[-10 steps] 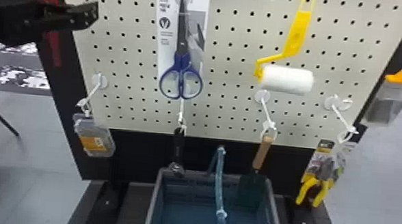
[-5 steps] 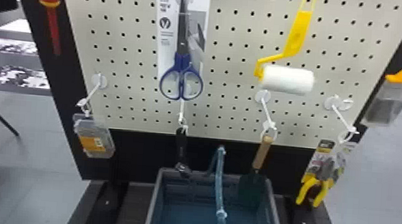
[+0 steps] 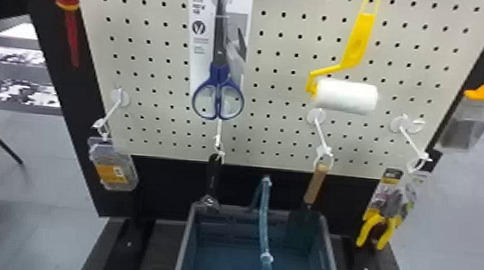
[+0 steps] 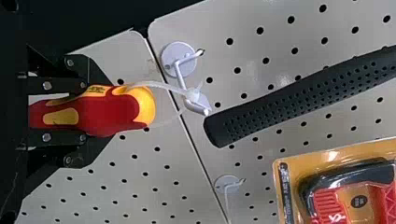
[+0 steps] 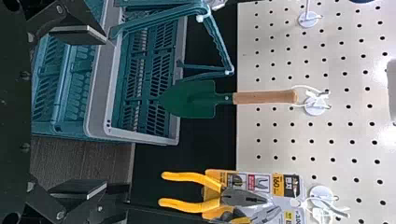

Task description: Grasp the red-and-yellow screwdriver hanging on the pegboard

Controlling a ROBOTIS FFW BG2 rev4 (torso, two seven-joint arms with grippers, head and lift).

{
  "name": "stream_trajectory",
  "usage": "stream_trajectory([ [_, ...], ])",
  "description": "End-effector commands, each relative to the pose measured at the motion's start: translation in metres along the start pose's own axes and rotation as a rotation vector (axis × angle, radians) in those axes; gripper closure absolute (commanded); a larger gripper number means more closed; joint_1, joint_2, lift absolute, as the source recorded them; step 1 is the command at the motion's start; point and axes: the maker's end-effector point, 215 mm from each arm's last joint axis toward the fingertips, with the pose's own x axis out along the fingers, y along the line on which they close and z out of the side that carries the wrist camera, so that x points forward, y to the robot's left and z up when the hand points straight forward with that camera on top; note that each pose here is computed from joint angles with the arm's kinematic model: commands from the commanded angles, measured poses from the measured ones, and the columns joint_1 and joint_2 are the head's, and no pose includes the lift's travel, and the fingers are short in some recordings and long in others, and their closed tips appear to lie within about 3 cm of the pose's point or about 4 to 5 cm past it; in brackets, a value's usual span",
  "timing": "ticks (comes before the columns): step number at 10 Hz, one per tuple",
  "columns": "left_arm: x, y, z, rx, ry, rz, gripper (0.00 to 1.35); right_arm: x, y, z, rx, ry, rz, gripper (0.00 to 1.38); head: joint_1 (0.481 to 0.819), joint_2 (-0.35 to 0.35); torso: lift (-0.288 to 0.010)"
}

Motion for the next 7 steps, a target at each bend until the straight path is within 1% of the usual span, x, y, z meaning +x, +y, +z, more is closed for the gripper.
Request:
stream_trajectory([
  [1,0.0001,-0.0005,0.0003,-0.003,-0.002,-0.001,1.22,-0.0008,0.0004,-0.0011,0.000,0.003,0.002,0.20,0.549,0.000,-0.100],
  [7,-0.0001,-0.0022,-0.0060,-0.013,0.007,-0.004,1.22,-0.0021,0.0004,-0.0027,0.002,0.007,-0.001,0.20,0.549,0.000,-0.100],
])
